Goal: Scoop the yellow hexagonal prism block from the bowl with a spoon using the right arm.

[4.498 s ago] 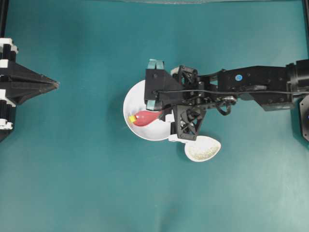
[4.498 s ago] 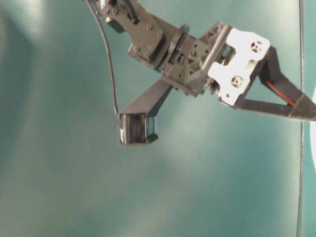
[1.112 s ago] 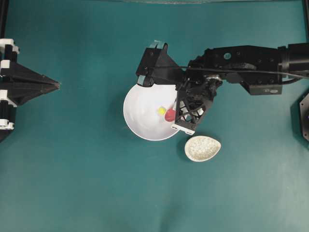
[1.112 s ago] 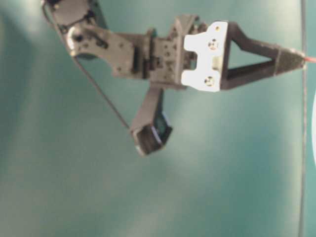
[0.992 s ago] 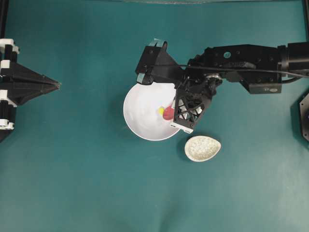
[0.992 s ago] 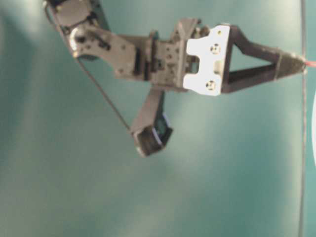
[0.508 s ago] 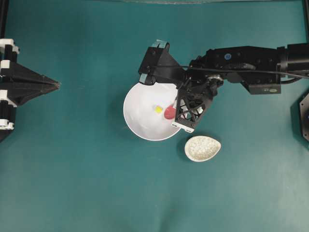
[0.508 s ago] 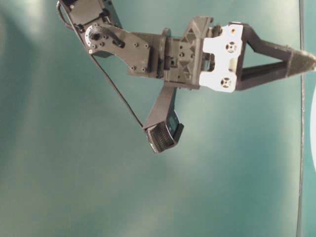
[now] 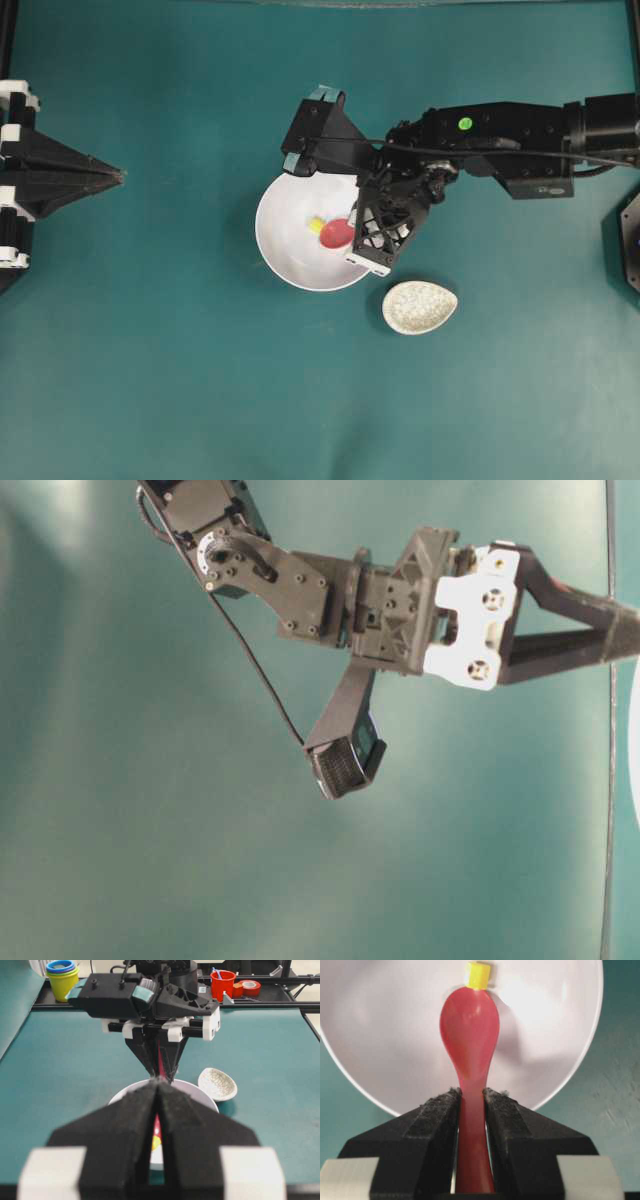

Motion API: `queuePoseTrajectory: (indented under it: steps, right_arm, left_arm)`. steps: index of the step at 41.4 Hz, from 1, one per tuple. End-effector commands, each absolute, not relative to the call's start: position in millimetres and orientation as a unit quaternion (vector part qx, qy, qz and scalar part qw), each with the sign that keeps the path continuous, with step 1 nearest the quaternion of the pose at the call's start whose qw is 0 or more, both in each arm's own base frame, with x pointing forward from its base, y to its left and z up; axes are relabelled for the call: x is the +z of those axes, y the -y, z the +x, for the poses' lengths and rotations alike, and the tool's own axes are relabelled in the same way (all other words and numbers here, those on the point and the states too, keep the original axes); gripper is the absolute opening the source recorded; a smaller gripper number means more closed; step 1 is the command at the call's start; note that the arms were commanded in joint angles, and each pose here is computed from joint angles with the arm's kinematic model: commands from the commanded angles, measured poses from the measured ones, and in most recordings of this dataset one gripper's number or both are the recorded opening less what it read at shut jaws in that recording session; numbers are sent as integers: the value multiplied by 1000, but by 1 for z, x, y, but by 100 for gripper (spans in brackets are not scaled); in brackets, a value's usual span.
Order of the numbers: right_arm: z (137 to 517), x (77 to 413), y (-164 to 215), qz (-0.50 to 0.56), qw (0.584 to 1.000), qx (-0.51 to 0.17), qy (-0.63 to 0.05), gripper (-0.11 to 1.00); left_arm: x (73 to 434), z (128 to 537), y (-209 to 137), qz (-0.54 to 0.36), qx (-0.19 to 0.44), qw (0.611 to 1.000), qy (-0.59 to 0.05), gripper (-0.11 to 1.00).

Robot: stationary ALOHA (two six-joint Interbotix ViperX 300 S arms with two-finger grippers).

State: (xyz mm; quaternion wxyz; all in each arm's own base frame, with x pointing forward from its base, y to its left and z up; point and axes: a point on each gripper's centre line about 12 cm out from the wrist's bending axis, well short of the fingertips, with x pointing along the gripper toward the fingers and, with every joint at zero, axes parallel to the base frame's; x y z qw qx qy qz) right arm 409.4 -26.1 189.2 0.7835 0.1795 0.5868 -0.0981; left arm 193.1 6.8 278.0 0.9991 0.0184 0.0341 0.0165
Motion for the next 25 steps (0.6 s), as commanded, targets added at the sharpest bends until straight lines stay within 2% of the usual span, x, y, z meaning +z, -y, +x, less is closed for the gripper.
queuePoseTrajectory:
  steps: [1, 25]
  right_arm:
    - [411, 198, 25, 180, 794, -95, -572, 22]
    - [413, 185, 26, 185, 813, -98, -543, 22]
  left_arm:
    - [287, 195, -7, 17, 17, 999, -22, 1]
    - [288, 195, -7, 17, 18, 1000, -19, 1]
